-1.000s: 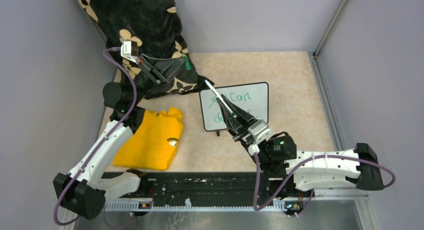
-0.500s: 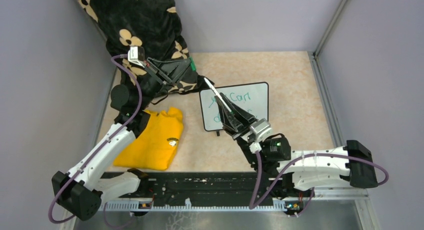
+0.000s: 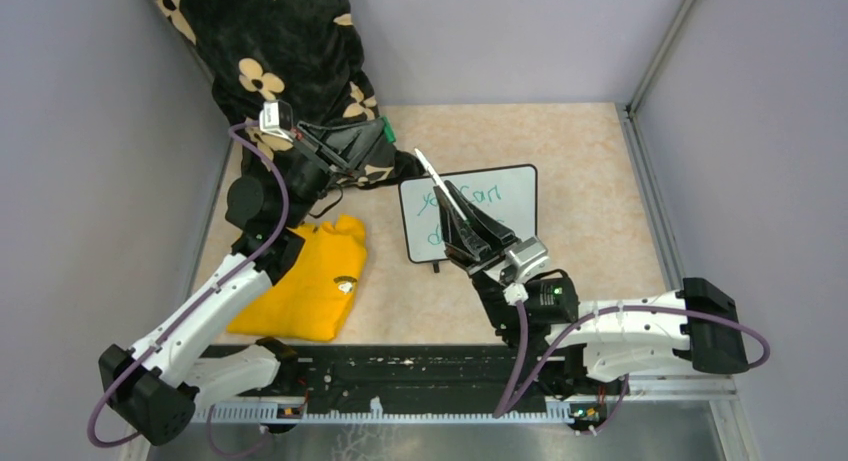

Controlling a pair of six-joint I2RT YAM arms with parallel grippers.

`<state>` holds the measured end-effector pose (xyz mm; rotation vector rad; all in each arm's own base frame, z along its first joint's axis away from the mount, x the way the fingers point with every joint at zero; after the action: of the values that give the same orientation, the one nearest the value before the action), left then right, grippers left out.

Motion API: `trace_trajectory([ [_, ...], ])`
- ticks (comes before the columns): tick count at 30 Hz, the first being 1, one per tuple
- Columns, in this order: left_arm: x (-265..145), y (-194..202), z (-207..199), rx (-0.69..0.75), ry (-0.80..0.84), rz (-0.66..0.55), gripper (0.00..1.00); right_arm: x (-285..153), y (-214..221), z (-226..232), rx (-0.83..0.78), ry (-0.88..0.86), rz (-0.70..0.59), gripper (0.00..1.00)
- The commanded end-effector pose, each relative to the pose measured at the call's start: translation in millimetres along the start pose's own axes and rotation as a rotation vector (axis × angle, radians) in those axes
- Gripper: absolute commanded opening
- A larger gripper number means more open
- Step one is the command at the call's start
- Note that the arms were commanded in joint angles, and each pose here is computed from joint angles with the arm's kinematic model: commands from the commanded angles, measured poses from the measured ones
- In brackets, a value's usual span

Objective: Write a sentence on the whiteboard
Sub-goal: Close the whiteboard marker at the center of the board.

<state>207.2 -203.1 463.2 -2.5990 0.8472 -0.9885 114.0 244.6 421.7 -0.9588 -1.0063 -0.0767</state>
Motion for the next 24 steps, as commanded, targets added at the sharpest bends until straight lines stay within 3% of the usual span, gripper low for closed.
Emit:
trace_trajectory([
  [1, 0.1, -0.8, -9.9, -0.005, 0.016, -0.02, 0.0, 10.4, -20.1, -0.2, 0.063, 0.039, -0.068, 0.0],
  [24, 11.9, 6.7, -23.3, 0.018, 0.068, -0.003, 0.0, 9.2, -14.4, 4.9, 0.071, 0.021, -0.039, 0.0],
])
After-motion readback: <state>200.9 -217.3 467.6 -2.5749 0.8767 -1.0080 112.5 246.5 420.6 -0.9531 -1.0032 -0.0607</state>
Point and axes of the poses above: each gripper's point midway between its finger pads, its own x axis out along the fingers, its own z axis along the line the jaws close on, y = z × x, the point moved 7 cm from there along -x, back along the fingers, and after that the axes turned 15 degrees about x, right-handed, at the moved point
